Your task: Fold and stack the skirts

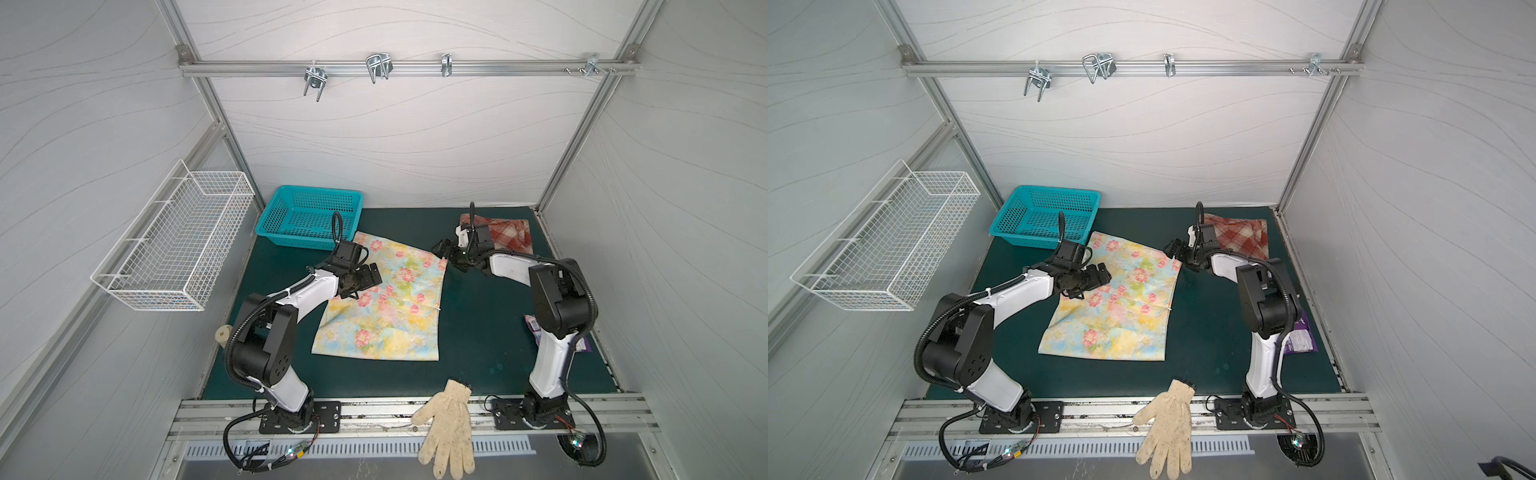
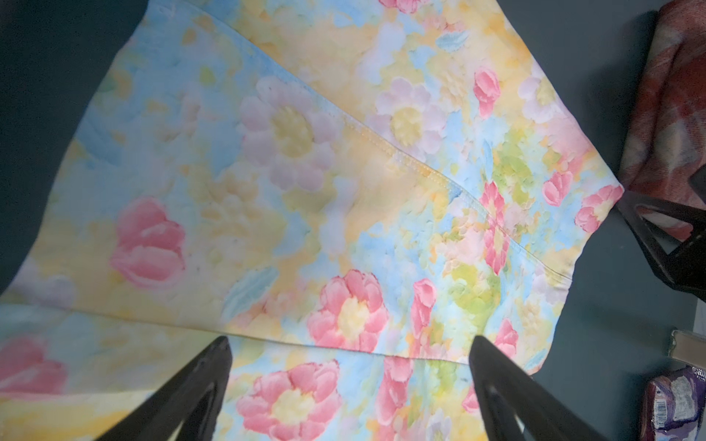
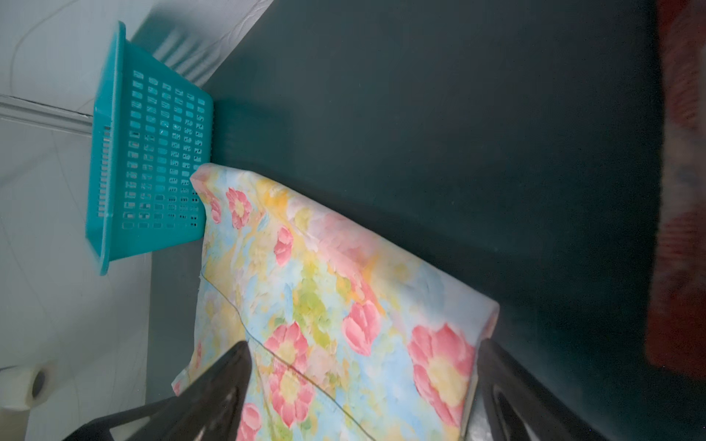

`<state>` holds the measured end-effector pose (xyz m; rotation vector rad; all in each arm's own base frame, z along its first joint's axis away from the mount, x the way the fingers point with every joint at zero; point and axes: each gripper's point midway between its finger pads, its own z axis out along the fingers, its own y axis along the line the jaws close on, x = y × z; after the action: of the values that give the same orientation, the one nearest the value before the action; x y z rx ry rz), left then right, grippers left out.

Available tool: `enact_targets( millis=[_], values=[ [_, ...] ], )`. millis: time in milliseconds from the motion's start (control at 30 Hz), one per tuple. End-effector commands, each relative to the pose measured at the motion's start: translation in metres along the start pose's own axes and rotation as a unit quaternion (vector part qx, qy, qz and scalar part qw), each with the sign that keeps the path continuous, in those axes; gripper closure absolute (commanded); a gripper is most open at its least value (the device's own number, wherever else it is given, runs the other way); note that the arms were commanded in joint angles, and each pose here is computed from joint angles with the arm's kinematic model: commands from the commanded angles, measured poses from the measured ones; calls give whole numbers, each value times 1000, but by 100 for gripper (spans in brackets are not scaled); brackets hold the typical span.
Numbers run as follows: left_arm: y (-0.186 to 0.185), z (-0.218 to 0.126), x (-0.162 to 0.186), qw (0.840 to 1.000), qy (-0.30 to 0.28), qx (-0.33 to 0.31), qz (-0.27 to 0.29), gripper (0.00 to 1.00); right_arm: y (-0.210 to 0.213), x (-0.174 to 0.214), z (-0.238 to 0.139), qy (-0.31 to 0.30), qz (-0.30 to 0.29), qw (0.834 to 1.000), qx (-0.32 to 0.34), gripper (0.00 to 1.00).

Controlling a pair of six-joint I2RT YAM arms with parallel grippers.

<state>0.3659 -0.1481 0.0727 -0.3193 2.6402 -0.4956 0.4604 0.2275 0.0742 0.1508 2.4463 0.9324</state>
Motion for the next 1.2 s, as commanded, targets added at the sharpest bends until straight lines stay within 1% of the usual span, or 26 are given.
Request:
enact_targets(
  millis=[0, 367, 533, 700, 800, 900, 933, 1000, 1100, 1167],
  values=[
    [-3, -6, -6, 1000, -10, 6, 1, 3, -12, 9, 11, 21, 6, 1000, 14, 12],
    [-2, -4, -5, 1000, -7, 2, 2, 3, -12, 15, 15, 25, 16, 1000, 9, 15],
    [-1, -2, -4, 1000, -2, 2, 2, 3, -7, 18, 21, 32, 29, 999, -13, 25],
    [1, -3, -4, 1000, -5, 0, 3, 3, 1, 19, 22, 31, 30, 999, -22, 30],
    [0, -3, -4, 1000, -4, 2, 2, 3, 4, 17, 26, 34, 36, 998, -30, 39],
    [1, -4, -3, 1000, -4, 1, 2, 3, 5, 17, 30, 38, 45, 998, -37, 56],
    [2, -4, -3, 1000, -4, 0, 2, 3, 5, 17, 31, 39, 50, 997, -41, 60],
    [3, -5, -3, 1000, -5, 0, 1, 3, 6, 15, 31, 36, 58, 997, -47, 76],
    [2, -7, -4, 1000, -8, 3, 1, 3, 7, 13, 30, 31, 70, 995, -60, 94],
    [2, -8, -5, 1000, -10, 4, 0, 3, 10, 11, 26, 27, 73, 995, -64, 99]
  ],
)
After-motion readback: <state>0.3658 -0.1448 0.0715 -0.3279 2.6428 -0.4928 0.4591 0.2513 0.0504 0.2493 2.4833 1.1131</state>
